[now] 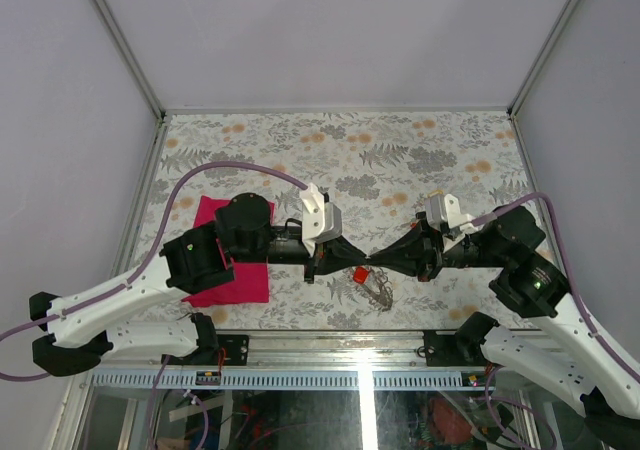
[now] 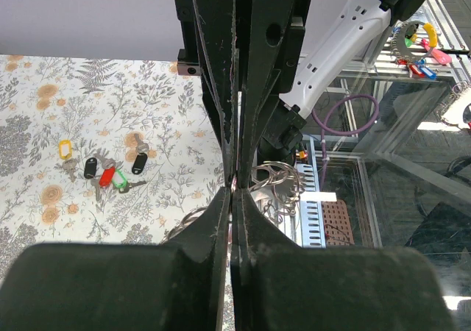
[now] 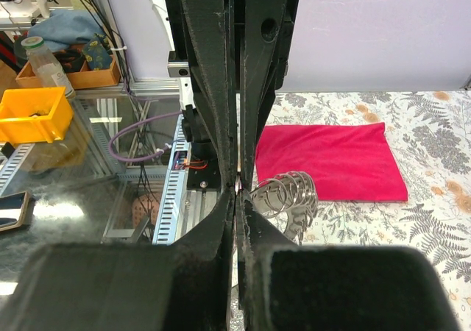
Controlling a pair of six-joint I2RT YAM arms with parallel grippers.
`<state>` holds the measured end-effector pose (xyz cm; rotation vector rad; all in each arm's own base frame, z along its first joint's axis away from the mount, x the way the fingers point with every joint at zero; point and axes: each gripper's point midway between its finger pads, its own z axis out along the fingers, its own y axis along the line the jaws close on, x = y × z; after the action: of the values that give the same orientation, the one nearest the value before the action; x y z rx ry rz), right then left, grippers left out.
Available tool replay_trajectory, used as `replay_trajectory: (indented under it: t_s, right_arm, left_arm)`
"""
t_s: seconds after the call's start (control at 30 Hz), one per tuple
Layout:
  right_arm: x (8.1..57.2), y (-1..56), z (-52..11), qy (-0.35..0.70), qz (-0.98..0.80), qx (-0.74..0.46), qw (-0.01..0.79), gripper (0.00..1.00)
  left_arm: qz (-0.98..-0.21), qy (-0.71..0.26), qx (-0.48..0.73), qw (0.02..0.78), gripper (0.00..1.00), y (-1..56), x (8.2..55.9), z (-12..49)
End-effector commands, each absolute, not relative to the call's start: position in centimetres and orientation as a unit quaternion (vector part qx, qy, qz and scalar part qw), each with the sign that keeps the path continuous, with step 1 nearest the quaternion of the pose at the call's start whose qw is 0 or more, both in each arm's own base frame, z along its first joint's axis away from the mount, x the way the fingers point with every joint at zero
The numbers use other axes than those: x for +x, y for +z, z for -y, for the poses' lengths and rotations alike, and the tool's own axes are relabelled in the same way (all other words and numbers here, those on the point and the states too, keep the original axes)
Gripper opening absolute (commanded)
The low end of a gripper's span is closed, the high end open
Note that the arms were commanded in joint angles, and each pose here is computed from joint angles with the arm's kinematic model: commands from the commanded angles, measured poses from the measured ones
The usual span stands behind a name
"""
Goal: Put the keys on the keyring
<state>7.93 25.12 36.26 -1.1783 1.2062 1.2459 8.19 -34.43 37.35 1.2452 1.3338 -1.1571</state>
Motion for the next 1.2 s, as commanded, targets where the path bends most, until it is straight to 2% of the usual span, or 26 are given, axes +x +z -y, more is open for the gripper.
replay_trajectory:
  t_s: [0.0,0.27,0.57,0.8,1.17]
  right_arm:
    - [7.4,39.0,-24.8,0.517,-0.46,-0.488,0.531,0.0]
    - [7.1,39.2,-23.8,0.506,-0.468,-0.478,0.544,0.26]
    - [7.0,38.0,-22.9,0.479,-0.486,-0.488,0.544,0.4]
    - [7.2,37.2,-22.9,0.468,-0.49,-0.5,0.539,0.45]
    - [6.6,36.4,-23.1,0.481,-0.495,-0.509,0.514,0.48]
  left_arm:
    - [-0.508,-0.488,0.505,0.499,0.0,40.1,7.7,34.2]
    - [-0.51,-0.488,0.506,0.495,0.0,39.6,7.4,33.5]
    - [-0.494,-0.497,0.529,0.479,0.0,39.2,6.1,33.0]
    - [-0.465,-0.51,0.562,0.456,0.0,39.1,4.5,32.6]
    - [-0.445,-0.519,0.583,0.438,0.0,39.0,3.5,32.7]
